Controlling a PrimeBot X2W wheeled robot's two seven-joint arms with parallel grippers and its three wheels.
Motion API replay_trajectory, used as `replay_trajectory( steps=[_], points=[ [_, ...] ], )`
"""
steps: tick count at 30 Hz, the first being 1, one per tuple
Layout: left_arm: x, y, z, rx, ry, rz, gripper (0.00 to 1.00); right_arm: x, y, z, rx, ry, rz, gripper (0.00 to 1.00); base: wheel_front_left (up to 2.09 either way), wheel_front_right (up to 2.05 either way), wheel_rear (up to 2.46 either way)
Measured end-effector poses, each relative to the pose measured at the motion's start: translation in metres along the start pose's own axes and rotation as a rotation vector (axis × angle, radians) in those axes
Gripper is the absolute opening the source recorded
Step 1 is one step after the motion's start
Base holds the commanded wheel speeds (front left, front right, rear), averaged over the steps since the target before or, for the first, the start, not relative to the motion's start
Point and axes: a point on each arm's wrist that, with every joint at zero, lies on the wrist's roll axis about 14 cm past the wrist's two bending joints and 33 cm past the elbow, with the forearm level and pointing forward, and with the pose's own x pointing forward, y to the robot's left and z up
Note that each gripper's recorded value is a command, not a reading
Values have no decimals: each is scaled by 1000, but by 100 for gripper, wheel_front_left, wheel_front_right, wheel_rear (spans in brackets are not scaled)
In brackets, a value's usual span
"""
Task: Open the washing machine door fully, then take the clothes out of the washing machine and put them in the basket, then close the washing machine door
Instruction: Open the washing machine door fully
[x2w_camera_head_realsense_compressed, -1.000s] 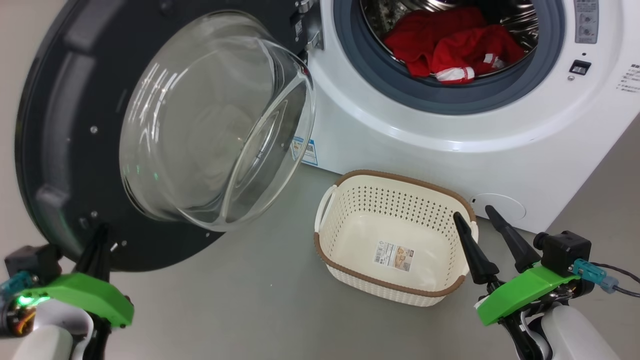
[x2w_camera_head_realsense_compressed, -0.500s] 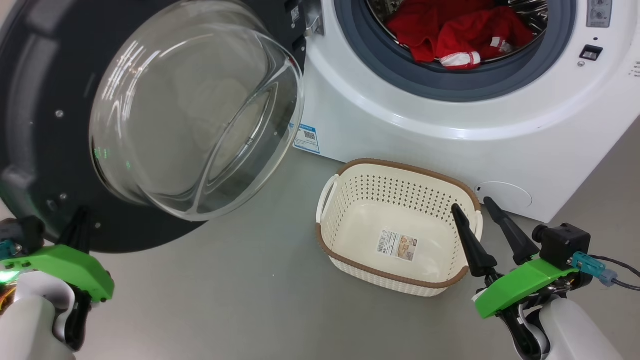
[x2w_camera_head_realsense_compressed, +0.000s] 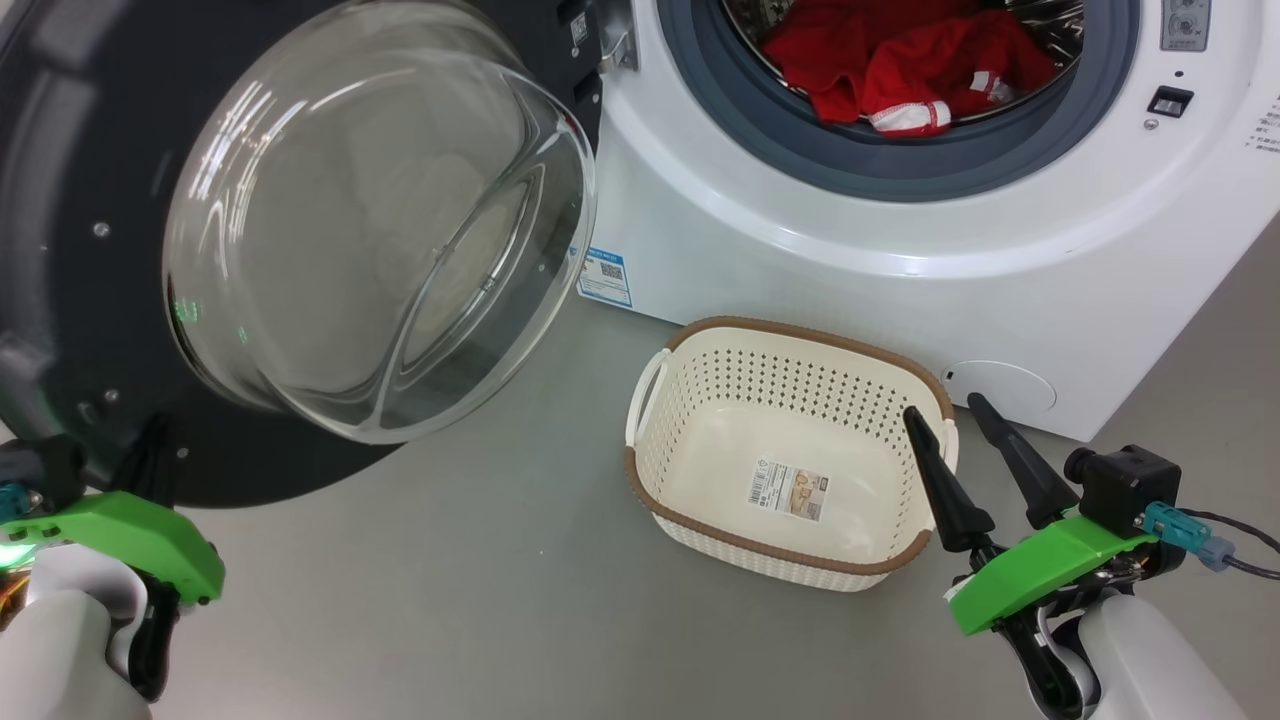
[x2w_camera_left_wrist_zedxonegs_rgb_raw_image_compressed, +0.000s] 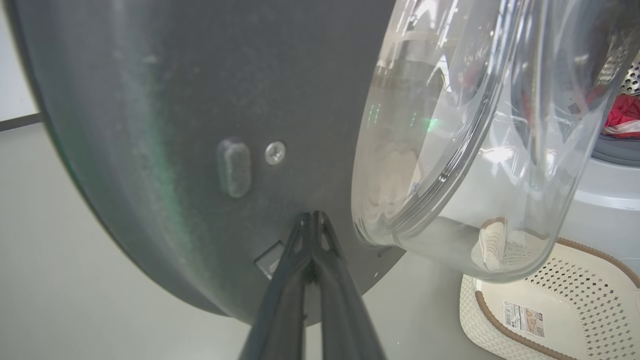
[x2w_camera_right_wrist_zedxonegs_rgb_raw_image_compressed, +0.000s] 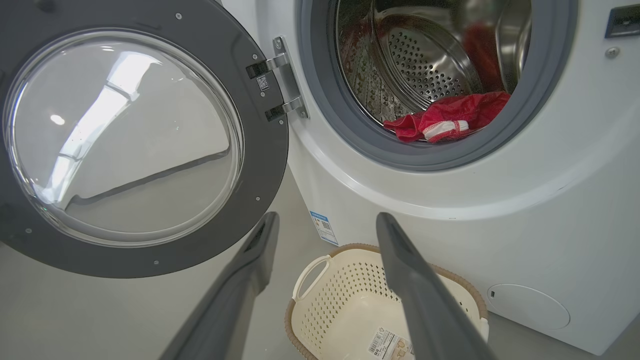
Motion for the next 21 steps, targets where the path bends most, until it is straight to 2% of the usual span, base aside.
replay_trajectory(
  steps=[21],
  points=[
    [-10, -22, 9, -9, -78, -80, 0, -5, 1, 17, -33, -27, -4, 100, 0, 0, 0]
  ],
)
